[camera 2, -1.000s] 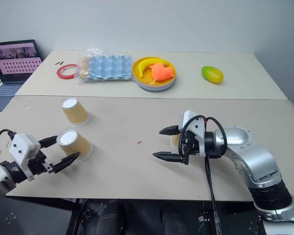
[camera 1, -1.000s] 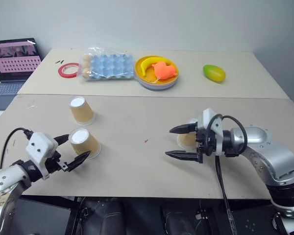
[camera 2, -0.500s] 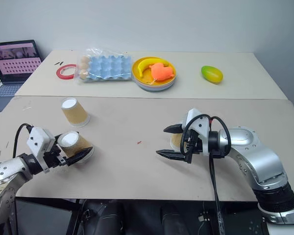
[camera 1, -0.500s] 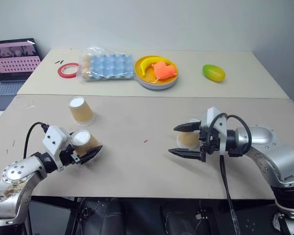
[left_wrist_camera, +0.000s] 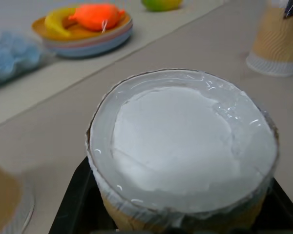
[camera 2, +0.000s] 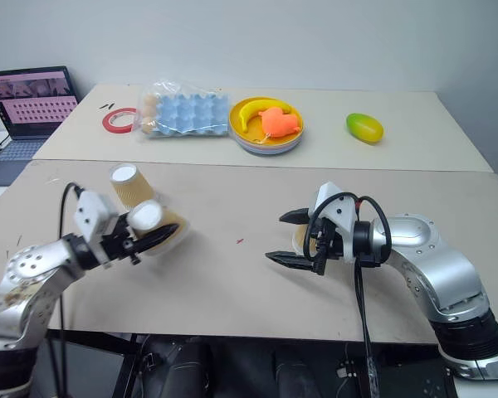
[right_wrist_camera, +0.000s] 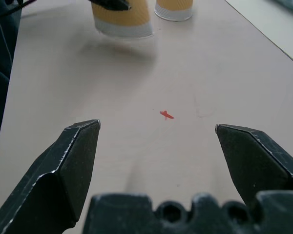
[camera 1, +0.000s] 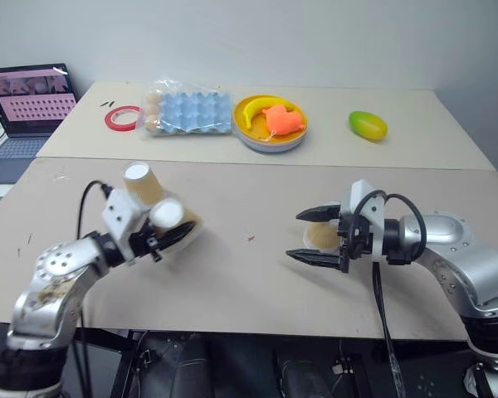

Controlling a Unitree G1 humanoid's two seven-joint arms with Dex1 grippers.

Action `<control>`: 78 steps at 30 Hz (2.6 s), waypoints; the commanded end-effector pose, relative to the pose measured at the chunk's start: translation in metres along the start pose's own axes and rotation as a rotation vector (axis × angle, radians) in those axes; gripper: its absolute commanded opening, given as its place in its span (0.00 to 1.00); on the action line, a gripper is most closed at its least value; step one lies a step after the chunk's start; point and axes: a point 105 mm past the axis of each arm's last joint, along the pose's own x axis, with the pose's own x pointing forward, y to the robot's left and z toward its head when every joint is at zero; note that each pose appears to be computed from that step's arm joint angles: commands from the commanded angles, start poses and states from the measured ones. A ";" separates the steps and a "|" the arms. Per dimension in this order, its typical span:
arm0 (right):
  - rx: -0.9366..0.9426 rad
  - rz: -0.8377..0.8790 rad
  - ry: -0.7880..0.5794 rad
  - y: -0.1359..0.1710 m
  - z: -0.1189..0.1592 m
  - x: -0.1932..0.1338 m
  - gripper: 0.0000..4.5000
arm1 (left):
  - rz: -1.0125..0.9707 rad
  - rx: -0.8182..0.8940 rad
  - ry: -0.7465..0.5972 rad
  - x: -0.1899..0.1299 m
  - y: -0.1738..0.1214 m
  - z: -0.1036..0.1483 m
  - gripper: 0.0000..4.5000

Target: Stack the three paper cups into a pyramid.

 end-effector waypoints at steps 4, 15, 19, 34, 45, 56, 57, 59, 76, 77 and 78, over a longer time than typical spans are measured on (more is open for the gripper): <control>-0.033 -0.030 -0.014 -0.003 0.009 -0.006 1.00 | -0.193 -0.006 -0.076 0.055 -0.033 0.015 0.48; -0.041 -0.060 -0.035 -0.003 0.019 -0.011 1.00 | -0.290 0.034 0.083 0.077 -0.050 -0.027 0.99; -0.033 -0.063 -0.036 -0.004 0.016 -0.009 1.00 | -0.285 0.010 -0.041 0.077 -0.045 0.004 0.99; -0.036 -0.028 -0.062 -0.008 0.017 -0.001 1.00 | 0.199 -0.201 -0.276 0.034 0.039 0.093 0.99; -0.028 -0.013 -0.055 -0.004 0.014 0.001 1.00 | 1.108 -0.196 -0.099 -0.027 0.042 -0.010 0.99; -0.031 -0.012 -0.080 -0.002 0.022 0.000 1.00 | 1.132 -0.284 -0.133 -0.021 0.092 -0.023 0.99; -0.032 -0.014 -0.087 -0.002 0.025 -0.001 1.00 | 1.131 -0.289 -0.132 -0.020 0.098 -0.024 0.99; -0.033 -0.017 -0.097 -0.001 0.028 -0.002 1.00 | 1.115 -0.279 -0.127 -0.015 0.107 -0.022 0.99; -0.019 -0.028 -0.126 0.003 0.035 -0.006 1.00 | 1.027 -0.304 0.009 0.009 0.125 -0.036 0.99; -0.017 -0.028 -0.126 0.003 0.035 -0.006 1.00 | 1.027 -0.306 0.023 0.009 0.124 -0.038 0.99; -0.016 -0.031 -0.124 0.003 0.034 -0.005 1.00 | 1.027 -0.307 0.020 0.009 0.124 -0.038 0.99</control>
